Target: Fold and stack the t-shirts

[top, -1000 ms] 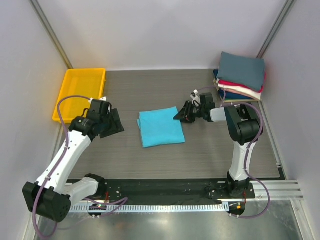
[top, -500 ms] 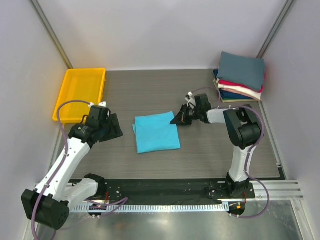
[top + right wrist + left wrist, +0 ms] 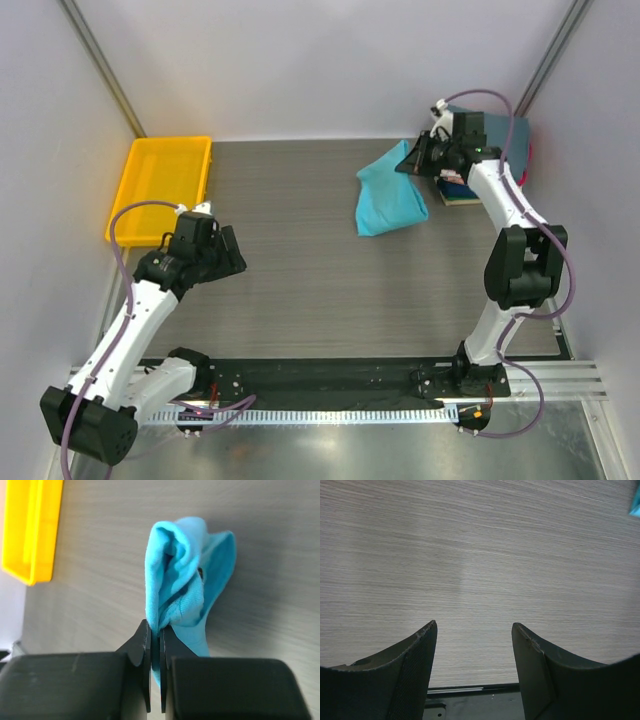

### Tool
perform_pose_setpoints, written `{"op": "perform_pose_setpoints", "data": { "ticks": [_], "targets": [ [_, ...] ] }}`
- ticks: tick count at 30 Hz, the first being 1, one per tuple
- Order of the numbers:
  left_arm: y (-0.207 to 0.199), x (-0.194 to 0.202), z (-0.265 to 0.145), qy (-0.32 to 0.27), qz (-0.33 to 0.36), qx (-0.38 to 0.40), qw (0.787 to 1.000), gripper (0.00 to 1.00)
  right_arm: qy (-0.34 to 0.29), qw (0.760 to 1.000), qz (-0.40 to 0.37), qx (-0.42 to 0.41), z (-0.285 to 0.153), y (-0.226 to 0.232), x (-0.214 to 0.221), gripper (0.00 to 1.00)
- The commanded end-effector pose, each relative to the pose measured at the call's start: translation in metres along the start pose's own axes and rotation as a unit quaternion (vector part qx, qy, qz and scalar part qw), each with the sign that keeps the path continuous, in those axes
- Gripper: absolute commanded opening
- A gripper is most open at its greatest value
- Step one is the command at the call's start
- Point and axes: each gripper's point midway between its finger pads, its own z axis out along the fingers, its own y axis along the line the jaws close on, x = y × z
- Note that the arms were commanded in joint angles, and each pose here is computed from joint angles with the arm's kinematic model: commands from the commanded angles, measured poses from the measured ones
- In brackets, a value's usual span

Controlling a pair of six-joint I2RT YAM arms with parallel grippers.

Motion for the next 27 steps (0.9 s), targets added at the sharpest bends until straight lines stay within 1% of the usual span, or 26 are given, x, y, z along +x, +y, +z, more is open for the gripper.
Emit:
{"op": "perform_pose_setpoints", "data": {
  "ticks": [1,2,3,5,6,7,8,9,11,12,14,15,21,27],
  "targets": [
    [-0.006,-0.005,0.002,-0.009,0.006,0.016,1.0,0.63,-0.015,0.998,-0.036,0.042,-0.029,-0.013,-0.036,0.01],
    [-0.006,-0.004,0.004,-0.007,0.006,0.016,1.0,0.63,-0.02,0.998,-0.041,0.044,-0.032,-0.011,-0.044,0.01],
    [-0.006,-0.004,0.004,-0.006,0.006,0.016,1.0,0.62,-0.046,0.996,-0.051,0.053,-0.045,-0.016,-0.067,0.01],
    [-0.005,-0.003,0.006,-0.002,0.006,0.012,1.0,0.63,-0.061,0.995,-0.05,0.069,-0.056,-0.028,-0.083,0.01],
    [-0.005,-0.002,0.007,0.001,0.007,0.011,1.0,0.62,-0.078,0.992,-0.065,0.068,-0.064,-0.023,-0.1,0.01],
    [-0.006,-0.002,0.008,0.003,0.007,0.012,1.0,0.62,-0.073,0.992,-0.065,0.074,-0.064,-0.029,-0.101,0.01],
    [-0.005,-0.001,0.009,0.007,0.007,0.011,1.0,0.62,-0.079,0.991,-0.068,0.081,-0.069,-0.033,-0.108,0.01],
    [-0.005,-0.001,0.01,0.009,0.006,0.01,1.0,0.62,-0.096,0.989,-0.08,0.084,-0.077,-0.028,-0.124,0.01],
    [-0.006,0.001,0.011,0.013,0.007,0.01,1.0,0.62,-0.09,0.988,-0.083,0.095,-0.079,-0.04,-0.128,0.01],
    [-0.006,0.001,0.013,0.015,0.006,0.01,1.0,0.62,-0.104,0.986,-0.092,0.095,-0.086,-0.037,-0.141,0.01],
    [-0.006,0.002,0.014,0.017,0.006,0.01,1.0,0.62,-0.108,0.985,-0.094,0.097,-0.087,-0.042,-0.147,0.01],
    [-0.005,0.003,0.015,0.02,0.007,0.008,1.0,0.62,-0.123,0.982,-0.102,0.099,-0.096,-0.041,-0.159,0.01],
    [-0.006,0.005,0.019,0.03,0.006,0.008,0.999,0.61,-0.169,0.973,-0.123,0.095,-0.117,-0.04,-0.195,0.01],
    [-0.006,0.007,0.022,0.036,0.006,0.007,0.999,0.61,-0.198,0.969,-0.13,0.076,-0.135,-0.037,-0.215,0.01]
  ]
}}
